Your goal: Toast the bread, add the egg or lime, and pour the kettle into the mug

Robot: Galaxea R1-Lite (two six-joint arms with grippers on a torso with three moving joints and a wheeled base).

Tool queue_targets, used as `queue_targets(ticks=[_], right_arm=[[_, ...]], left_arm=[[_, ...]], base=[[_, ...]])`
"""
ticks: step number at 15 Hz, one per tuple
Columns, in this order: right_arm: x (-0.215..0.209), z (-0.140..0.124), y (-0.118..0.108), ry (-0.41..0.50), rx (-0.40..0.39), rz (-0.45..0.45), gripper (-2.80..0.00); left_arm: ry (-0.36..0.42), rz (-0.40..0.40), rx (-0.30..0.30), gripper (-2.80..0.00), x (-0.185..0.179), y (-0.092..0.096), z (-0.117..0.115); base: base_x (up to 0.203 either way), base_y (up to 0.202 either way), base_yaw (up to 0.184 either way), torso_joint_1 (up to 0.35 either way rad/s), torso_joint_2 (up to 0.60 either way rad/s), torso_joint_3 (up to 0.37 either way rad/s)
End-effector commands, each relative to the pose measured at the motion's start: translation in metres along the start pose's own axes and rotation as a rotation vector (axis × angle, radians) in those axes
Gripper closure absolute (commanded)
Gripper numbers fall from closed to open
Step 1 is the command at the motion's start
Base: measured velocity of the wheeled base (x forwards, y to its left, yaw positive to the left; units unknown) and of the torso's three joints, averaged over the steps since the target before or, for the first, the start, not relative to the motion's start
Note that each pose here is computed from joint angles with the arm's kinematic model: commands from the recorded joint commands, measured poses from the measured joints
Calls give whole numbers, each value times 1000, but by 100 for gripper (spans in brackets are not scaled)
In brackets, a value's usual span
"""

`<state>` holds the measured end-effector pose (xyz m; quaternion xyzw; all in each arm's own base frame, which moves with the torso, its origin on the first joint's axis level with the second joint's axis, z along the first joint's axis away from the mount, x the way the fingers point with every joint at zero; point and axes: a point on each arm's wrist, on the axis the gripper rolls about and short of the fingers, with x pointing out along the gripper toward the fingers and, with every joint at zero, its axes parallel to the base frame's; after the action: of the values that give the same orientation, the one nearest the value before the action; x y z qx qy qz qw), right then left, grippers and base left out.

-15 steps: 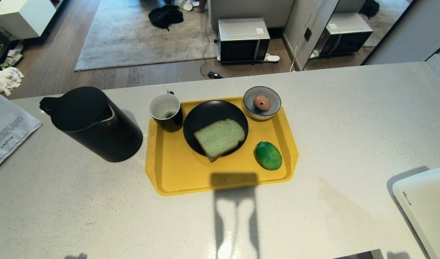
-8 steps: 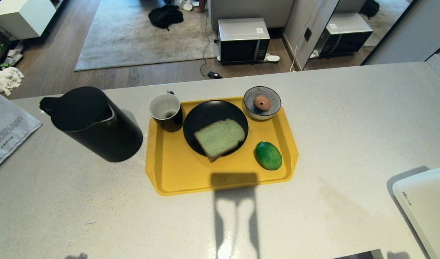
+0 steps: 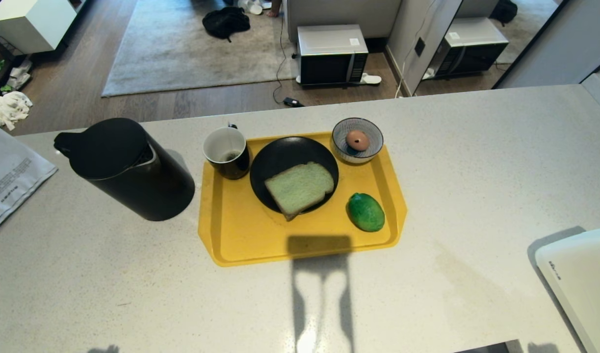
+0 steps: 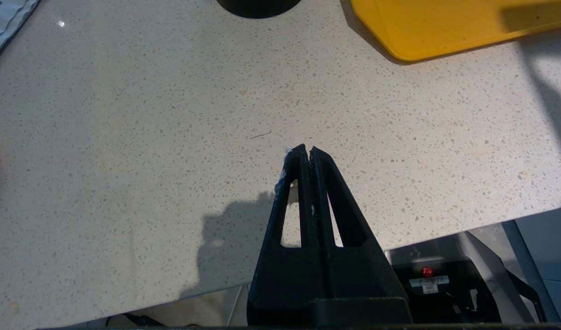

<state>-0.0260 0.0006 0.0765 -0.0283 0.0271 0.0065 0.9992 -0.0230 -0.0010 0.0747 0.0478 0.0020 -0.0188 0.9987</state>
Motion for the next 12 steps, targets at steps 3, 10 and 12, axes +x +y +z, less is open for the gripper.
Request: queue_targets(ticks=[3,10,12], right_arm=[[0,0,0,1,-1,4,0],[0,0,0,1,-3,4,0],[0,0,0,1,-3,4,0]], left_arm=[[-1,1,4,0,0,0,0],[2,-3,10,0,0,0,0],[2,-4,10,0,0,0,0]], base=[[0,0,0,0,0,0],[0,0,0,0,0,0],[0,0,0,0,0,0]])
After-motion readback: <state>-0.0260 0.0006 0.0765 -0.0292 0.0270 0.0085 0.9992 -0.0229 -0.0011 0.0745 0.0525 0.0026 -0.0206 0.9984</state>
